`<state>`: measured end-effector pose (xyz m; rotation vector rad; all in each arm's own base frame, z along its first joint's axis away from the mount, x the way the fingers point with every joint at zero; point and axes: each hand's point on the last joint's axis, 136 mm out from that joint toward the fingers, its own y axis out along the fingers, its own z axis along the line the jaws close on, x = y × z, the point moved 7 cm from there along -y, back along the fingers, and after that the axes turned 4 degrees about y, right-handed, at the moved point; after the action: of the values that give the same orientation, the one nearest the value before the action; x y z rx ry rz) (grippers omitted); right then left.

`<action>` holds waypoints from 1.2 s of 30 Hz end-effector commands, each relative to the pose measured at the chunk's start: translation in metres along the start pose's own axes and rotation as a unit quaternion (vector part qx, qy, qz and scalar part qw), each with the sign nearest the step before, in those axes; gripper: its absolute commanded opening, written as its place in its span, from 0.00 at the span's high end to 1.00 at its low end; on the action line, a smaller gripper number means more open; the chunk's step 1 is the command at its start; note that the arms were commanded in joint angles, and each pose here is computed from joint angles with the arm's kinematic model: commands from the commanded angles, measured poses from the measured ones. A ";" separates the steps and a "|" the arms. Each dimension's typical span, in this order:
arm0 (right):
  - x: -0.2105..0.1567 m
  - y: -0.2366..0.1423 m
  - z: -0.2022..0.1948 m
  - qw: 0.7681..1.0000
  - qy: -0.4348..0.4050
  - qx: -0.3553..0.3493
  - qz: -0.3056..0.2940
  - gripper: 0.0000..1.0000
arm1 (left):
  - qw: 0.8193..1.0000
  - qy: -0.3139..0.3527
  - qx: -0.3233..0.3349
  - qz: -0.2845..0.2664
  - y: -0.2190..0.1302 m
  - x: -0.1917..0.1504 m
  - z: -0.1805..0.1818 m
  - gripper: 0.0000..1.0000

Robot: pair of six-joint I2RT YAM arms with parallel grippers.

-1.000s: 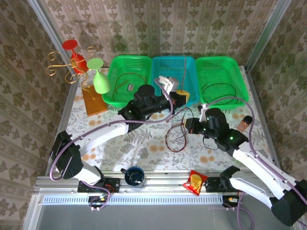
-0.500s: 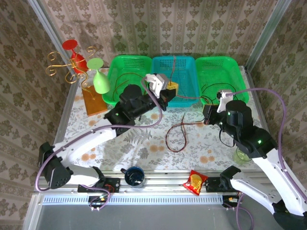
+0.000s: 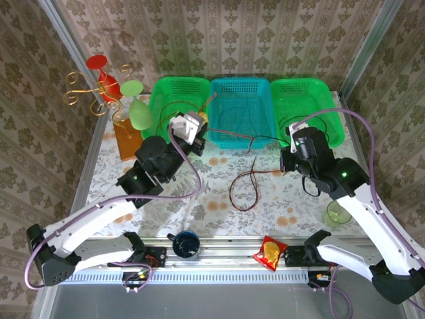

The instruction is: Untangle the cables

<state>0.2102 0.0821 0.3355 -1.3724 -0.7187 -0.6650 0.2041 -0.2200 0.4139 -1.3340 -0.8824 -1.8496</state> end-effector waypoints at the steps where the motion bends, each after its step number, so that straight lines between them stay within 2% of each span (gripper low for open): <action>1: 0.014 -0.021 -0.026 0.993 -0.009 -0.099 -0.062 1.00 | 0.988 0.013 0.154 -0.026 -0.022 0.010 0.040 1.00; 4: 0.020 -0.032 -0.038 0.985 -0.010 -0.142 -0.097 1.00 | 0.981 0.031 0.190 -0.022 -0.031 0.007 0.048 1.00; 9: 0.026 -0.052 -0.056 0.967 -0.020 -0.208 -0.145 1.00 | 0.975 0.059 0.213 -0.019 -0.039 0.005 0.054 1.00; 17: 0.027 -0.070 -0.078 0.941 -0.022 -0.285 -0.181 1.00 | 0.962 0.068 0.265 -0.020 -0.053 0.002 0.067 1.00; 23: 0.027 -0.080 -0.090 0.932 -0.011 -0.304 -0.199 1.00 | 0.945 0.054 0.319 -0.046 -0.076 0.003 0.082 1.00; 29: 0.024 -0.080 -0.101 0.926 -0.005 -0.327 -0.190 1.00 | 0.934 0.056 0.351 -0.048 -0.095 0.006 0.096 1.00; 32: 0.023 -0.078 -0.102 0.931 0.004 -0.311 -0.191 1.00 | 0.935 0.048 0.348 -0.050 -0.101 0.008 0.100 1.00; 36: 0.024 -0.077 -0.100 0.935 0.011 -0.297 -0.193 1.00 | 0.947 0.043 0.315 -0.044 -0.097 0.011 0.097 1.00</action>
<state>0.1719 -0.0265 0.3935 -1.8374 -0.8011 -1.2605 0.1698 -0.0884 0.4280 -0.7750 -1.3607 -1.4650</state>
